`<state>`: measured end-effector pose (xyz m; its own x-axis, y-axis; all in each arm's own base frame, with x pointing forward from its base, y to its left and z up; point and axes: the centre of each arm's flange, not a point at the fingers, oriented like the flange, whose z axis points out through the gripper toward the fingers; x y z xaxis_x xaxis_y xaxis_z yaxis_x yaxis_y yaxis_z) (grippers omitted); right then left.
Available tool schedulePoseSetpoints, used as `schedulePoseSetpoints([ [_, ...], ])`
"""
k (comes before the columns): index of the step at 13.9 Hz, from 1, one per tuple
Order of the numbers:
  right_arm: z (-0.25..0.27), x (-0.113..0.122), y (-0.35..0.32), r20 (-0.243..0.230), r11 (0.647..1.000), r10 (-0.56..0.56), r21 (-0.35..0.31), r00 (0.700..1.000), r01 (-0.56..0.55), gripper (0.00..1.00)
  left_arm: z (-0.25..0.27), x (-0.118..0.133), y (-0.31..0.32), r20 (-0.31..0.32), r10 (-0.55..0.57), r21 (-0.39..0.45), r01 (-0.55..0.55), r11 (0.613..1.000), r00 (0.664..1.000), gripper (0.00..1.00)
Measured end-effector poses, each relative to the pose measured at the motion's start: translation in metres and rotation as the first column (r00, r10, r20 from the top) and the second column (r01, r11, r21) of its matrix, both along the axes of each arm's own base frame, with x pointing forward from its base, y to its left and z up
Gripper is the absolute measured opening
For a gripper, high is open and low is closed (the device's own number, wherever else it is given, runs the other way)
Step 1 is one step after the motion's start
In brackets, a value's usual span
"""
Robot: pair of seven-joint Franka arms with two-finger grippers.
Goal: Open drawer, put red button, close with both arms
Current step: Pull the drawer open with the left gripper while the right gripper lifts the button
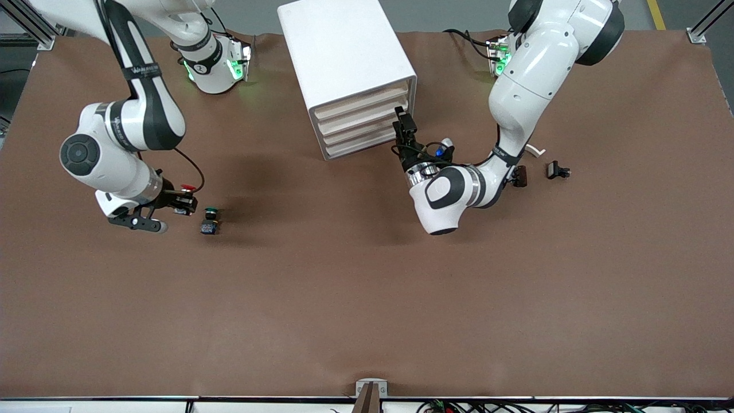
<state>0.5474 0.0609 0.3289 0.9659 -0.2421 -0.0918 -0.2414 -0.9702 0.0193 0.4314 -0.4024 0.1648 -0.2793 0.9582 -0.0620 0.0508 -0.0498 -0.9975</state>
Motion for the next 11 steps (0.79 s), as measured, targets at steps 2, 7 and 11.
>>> schedulePoseSetpoints([
  [2,0.027,0.002,0.027,-0.016,0.997,-0.073,-0.014,0.997,0.073,0.41,-0.002,-0.007,-0.004,-0.009,-0.013,0.003,0.013,1.000,1.000,0.67],
  [7,0.077,0.001,0.075,-0.054,0.970,-0.241,-0.014,0.969,0.241,0.41,-0.003,-0.017,-0.013,-0.020,-0.034,0.028,0.034,0.999,0.999,0.36],
  [11,0.103,0.004,0.099,-0.047,0.936,-0.351,0.007,0.935,0.351,0.41,-0.007,-0.020,-0.015,-0.025,-0.036,0.034,0.037,0.999,0.999,0.17],
])
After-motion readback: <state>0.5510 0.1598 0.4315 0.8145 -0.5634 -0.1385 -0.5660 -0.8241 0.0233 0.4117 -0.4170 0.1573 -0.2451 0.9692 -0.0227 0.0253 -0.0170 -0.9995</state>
